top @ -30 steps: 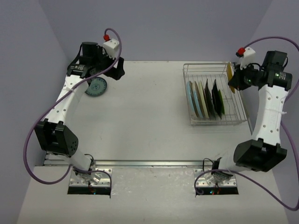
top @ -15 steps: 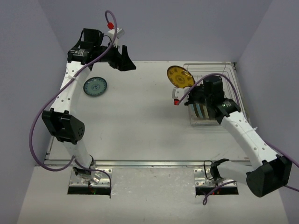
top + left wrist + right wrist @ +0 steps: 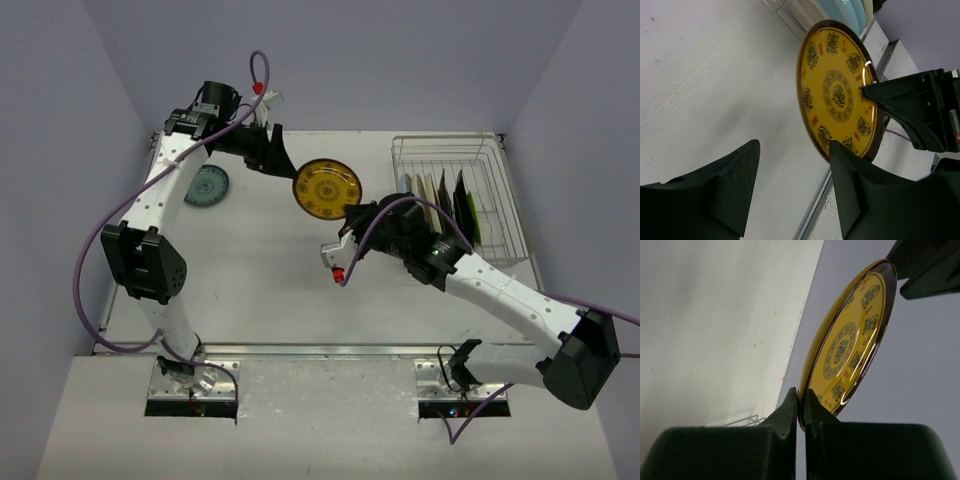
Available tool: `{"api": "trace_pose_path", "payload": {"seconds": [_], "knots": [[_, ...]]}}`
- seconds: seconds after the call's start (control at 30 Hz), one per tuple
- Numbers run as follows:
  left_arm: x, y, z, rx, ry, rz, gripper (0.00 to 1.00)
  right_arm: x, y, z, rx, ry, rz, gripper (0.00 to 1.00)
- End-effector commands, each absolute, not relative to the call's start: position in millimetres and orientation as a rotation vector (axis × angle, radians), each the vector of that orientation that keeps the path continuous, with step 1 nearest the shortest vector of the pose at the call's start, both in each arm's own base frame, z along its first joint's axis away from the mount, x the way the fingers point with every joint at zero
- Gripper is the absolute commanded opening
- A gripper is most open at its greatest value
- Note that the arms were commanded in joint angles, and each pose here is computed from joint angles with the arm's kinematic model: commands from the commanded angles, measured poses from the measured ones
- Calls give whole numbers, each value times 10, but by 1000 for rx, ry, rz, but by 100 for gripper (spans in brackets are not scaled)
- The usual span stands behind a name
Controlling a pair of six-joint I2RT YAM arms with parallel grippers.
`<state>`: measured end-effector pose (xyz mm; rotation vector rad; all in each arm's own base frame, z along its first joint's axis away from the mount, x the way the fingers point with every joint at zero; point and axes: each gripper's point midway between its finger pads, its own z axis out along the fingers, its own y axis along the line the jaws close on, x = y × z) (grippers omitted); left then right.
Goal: Unload the plates from the dish rack
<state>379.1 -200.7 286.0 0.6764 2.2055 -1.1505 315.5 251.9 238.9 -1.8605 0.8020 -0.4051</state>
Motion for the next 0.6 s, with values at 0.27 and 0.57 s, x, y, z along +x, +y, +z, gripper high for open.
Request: {"api": "trace_pose_path", "payload": {"seconds": [0.27,0.57], "knots": [[3588,-2099,2602,741,2241,-1159,46,3172,2744,2385,-1844,749,-557,0],[3596,-2057,2306,726,2328,-1144,21,3184,2816,2533,-1754,657,-620,0]]}}
